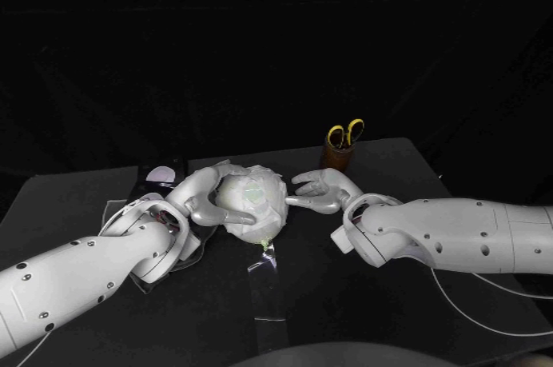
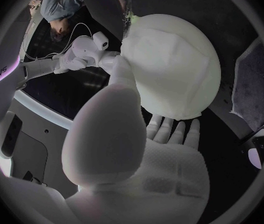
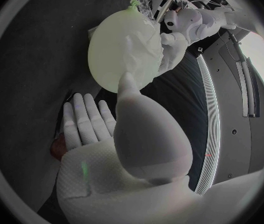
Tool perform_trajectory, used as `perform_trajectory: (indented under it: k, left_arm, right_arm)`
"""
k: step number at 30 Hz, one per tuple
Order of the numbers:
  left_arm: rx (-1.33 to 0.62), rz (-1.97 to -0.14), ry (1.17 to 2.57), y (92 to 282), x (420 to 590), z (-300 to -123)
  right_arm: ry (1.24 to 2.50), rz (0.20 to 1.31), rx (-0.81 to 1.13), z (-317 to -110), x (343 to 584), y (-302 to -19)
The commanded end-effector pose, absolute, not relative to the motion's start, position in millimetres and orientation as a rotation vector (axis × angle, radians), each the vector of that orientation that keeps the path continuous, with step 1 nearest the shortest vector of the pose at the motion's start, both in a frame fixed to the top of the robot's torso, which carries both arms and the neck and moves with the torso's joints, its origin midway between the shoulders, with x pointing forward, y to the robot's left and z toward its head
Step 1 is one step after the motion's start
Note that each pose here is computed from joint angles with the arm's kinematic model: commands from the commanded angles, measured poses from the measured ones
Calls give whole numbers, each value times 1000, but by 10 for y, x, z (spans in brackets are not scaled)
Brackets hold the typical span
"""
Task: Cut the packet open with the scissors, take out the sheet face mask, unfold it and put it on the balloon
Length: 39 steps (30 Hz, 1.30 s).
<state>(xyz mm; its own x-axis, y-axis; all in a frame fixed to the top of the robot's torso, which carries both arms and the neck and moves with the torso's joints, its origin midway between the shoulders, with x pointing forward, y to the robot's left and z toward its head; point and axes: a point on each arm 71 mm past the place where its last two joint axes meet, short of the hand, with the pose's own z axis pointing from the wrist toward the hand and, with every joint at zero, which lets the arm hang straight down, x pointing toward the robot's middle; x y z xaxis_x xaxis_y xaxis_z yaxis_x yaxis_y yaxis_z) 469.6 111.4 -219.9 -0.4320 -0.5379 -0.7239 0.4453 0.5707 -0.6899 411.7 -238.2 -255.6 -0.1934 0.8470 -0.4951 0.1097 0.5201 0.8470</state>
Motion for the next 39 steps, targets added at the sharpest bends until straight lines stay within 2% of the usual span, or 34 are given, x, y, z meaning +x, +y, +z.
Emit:
perform_trajectory:
  k: [1, 11, 15, 19, 24, 31, 39]
  left_arm:
    - [-42, -1059, 1750, 1107, 4681, -2259]
    - [-36, -1069, 1754, 1089, 4663, -2254]
    - [-36, -1080, 1753, 1075, 4651, -2248]
    - [-37, -1088, 1754, 1067, 4645, -2246]
    - [-43, -1086, 1756, 1084, 4653, -2251]
    - [-50, -1089, 1762, 1111, 4659, -2257]
    - [-60, -1080, 1770, 1192, 4663, -2264]
  right_arm:
    - [1667, 783, 800, -2570, 4121, -2421]
    - [1635, 678, 766, -2565, 4151, -2559]
    - [1601, 711, 764, -2512, 4128, -2565]
    - [1582, 793, 756, -2410, 4085, -2526]
    - [1669, 867, 683, -2342, 4013, -2437]
    - [1748, 841, 696, -2409, 3906, -2387]
    - [1714, 820, 776, -2457, 3801, -2371]
